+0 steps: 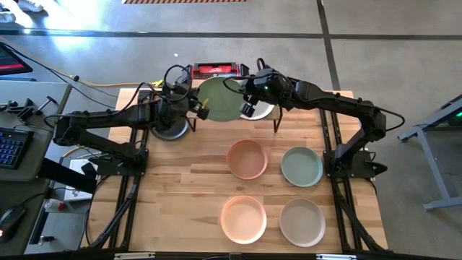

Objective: Place and stack plates onto a shelf
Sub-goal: Stack the bottom green plate on the top of the white plate on the shelf

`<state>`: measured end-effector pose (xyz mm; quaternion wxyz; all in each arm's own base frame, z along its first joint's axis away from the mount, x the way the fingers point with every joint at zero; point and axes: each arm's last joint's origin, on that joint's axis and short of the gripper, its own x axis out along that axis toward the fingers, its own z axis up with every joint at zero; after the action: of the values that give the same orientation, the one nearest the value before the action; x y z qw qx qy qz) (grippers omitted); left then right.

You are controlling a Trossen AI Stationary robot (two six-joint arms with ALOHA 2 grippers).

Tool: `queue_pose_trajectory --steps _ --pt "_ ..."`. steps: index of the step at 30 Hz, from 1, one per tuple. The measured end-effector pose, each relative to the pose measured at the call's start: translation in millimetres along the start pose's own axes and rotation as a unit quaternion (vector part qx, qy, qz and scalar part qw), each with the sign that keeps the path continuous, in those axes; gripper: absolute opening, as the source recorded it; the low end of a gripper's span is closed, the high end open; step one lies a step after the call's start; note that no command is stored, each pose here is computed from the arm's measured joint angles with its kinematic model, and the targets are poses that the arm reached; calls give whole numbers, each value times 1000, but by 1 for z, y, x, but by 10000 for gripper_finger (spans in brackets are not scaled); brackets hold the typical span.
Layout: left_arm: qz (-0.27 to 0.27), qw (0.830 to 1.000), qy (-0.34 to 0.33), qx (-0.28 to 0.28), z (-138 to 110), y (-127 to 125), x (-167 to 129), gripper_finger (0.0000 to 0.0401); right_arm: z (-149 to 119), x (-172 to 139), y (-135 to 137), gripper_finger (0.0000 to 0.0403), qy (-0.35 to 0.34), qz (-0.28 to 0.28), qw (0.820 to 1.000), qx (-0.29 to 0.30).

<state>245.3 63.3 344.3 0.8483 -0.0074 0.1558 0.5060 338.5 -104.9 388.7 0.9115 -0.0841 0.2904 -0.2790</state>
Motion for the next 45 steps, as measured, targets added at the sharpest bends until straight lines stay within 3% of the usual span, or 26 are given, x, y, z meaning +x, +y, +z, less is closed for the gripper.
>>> queue_pose_trajectory --steps 5,11,19,23,34,45 --pt "-5 1000 -14 14 4 -1 0 0 2 0 -2 87 -9 -3 1000 13" --pt "-9 1000 -13 15 4 -1 0 8 2 0 -2 10 -12 -6 1000 24" --pt "-18 999 -10 25 3 -2 0 24 2 1 -3 4 -12 -5 998 62" --pt "-57 998 -1 22 3 -2 2 33 1 0 -2 1 -6 -4 998 68" --pt "-171 983 33 -59 5 6 13 90 -3 -1 -3 0 15 -1 997 76" --pt "-188 978 -16 -93 20 21 -3 105 -3 -30 -45 0 -1 -47 993 108"
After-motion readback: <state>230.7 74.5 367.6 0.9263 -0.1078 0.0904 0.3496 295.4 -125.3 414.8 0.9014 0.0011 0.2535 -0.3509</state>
